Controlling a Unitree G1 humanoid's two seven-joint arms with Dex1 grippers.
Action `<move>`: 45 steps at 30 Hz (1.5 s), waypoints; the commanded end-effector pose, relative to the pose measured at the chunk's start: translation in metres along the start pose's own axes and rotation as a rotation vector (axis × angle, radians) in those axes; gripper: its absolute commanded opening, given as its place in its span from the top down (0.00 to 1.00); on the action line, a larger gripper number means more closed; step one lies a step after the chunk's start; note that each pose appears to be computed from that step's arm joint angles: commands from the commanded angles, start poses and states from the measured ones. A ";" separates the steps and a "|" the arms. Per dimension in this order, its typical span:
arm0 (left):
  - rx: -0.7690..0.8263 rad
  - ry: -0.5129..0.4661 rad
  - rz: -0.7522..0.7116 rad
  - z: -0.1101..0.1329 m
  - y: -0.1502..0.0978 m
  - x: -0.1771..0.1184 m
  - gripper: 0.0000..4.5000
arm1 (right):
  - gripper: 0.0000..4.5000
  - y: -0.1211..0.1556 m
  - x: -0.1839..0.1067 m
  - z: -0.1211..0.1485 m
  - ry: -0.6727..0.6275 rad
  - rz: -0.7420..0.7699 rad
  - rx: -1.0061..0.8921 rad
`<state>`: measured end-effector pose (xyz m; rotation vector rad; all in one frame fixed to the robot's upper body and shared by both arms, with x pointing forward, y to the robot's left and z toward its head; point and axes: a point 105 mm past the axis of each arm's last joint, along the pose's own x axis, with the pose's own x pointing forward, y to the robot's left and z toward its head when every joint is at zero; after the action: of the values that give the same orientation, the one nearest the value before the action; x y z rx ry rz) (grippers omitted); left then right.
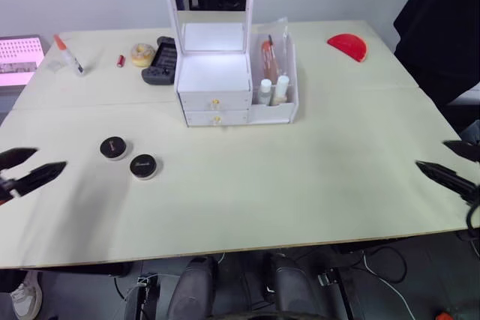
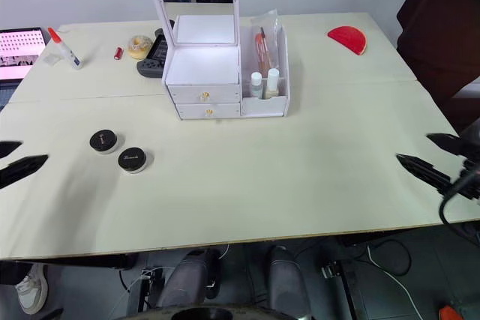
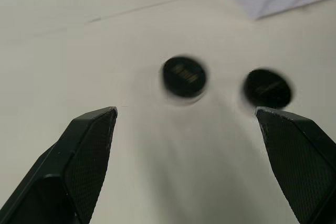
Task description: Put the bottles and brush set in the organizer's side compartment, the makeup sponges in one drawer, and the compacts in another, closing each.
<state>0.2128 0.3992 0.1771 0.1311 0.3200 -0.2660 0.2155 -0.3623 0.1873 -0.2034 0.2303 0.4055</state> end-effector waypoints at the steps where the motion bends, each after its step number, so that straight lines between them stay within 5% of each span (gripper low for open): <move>1: 0.072 -0.015 0.122 0.003 0.025 -0.017 0.02 | 0.00 -0.010 -0.013 -0.008 -0.003 -0.052 -0.033; 12: 0.095 -0.035 0.067 0.008 0.015 0.000 0.02 | 0.00 0.000 -0.004 -0.010 -0.032 -0.031 -0.032; 20: 0.103 -0.070 0.043 0.011 0.000 0.014 0.02 | 0.00 0.014 0.009 0.017 -0.100 0.020 -0.048; 28: -0.015 -0.213 -0.031 0.001 -0.106 0.053 0.02 | 0.00 0.095 0.080 0.086 -0.236 0.332 -0.110; 35: -0.047 -0.282 -0.116 0.004 -0.205 0.079 0.02 | 0.00 0.117 0.127 0.114 -0.275 0.422 -0.154; 45: 0.005 -0.325 0.060 0.015 -0.264 0.140 0.02 | 0.00 0.138 0.160 0.119 -0.254 0.537 -0.177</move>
<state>0.2676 0.1156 0.1130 0.0480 0.0580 -0.2648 0.3244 -0.1553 0.2282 -0.2310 0.0349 0.9621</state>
